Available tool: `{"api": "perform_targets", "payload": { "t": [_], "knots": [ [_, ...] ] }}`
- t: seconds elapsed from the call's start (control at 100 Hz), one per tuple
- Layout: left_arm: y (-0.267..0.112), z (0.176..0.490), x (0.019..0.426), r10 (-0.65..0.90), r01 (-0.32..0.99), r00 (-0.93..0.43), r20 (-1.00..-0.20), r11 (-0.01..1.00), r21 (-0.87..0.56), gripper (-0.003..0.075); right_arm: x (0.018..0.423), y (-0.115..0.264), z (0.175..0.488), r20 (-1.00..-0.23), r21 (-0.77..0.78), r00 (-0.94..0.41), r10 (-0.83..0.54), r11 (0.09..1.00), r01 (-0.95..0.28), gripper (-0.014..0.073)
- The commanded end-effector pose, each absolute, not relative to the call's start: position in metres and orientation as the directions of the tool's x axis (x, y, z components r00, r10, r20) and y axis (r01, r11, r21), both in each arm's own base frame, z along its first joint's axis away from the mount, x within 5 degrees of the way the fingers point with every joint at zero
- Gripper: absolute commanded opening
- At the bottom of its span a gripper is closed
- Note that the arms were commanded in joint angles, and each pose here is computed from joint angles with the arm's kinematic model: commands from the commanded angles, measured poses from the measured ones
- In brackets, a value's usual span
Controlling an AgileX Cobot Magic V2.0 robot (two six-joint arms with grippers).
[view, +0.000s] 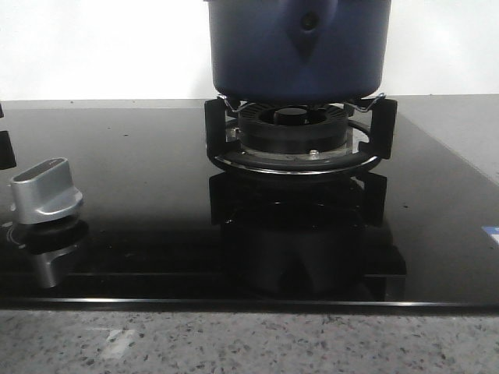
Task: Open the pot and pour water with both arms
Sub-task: 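Tilt the blue bowl over the pot with the right gripper to pour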
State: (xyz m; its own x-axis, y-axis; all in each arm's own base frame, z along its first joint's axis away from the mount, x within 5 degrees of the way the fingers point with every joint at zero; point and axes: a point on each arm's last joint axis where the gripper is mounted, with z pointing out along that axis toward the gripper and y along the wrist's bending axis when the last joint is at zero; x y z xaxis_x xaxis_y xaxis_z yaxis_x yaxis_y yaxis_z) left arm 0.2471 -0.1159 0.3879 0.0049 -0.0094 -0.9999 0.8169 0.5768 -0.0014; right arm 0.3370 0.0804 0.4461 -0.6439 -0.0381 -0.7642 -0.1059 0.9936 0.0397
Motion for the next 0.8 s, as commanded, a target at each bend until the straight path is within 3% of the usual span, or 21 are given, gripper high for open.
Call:
{"api": "perform_targets", "payload": {
  "t": [0.0, 0.56, 0.79],
  "knots": [
    [-0.113, 0.416, 0.237, -0.150, 0.828, 0.051, -0.987, 0.559, -0.043, 0.0274, 0.326, 0.074, 0.478, -0.862, 0.029, -0.506, -0.027, 0.994, -0.101, -0.0065],
    [-0.113, 0.416, 0.237, -0.150, 0.828, 0.051, -0.987, 0.559, -0.043, 0.0274, 0.319, 0.096, 0.481, -0.876, -0.110, -0.461, -0.141, 0.990, -0.093, -0.0064],
    [-0.113, 0.416, 0.237, -0.150, 0.828, 0.051, -0.987, 0.559, -0.043, 0.0274, 0.328, 0.113, 0.468, -0.850, -0.202, -0.482, -0.212, 0.977, -0.073, -0.0064]
  ]
}}
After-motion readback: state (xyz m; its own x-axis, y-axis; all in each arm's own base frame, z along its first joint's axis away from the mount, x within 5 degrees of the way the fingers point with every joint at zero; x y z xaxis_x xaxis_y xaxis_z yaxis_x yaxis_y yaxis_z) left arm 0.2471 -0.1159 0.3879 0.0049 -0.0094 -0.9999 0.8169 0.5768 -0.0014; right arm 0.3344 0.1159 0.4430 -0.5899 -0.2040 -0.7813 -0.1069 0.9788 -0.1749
